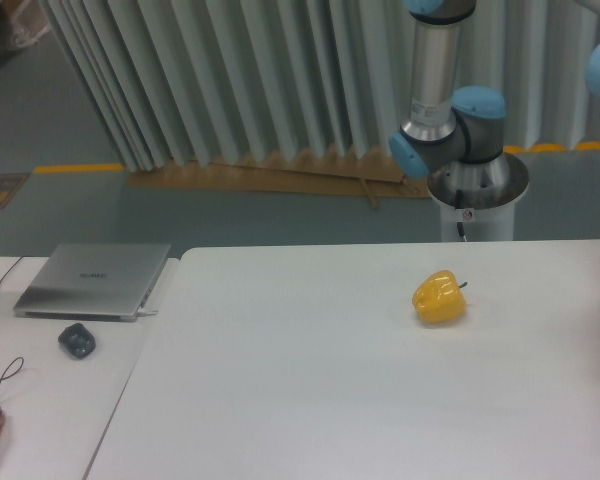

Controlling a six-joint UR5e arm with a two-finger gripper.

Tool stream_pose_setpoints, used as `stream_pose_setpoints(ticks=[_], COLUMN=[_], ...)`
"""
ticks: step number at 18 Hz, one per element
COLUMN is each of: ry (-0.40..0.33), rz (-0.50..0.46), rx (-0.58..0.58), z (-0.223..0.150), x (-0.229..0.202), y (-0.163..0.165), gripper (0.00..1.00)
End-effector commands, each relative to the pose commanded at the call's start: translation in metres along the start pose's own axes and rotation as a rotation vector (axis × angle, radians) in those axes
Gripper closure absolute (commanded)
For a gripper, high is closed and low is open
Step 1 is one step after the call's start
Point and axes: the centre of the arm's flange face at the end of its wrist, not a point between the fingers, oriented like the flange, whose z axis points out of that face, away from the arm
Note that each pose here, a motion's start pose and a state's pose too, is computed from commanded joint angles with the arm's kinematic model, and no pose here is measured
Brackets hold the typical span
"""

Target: Place the bread in the basket

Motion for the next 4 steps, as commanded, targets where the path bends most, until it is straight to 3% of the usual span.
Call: stream_pose_setpoints(ticks=[4], ry=[0.008], rz=[0.017], rx=[0.008], z=[-0.0001], x=[-0.0038], y=[-0.0110], gripper=[0.00])
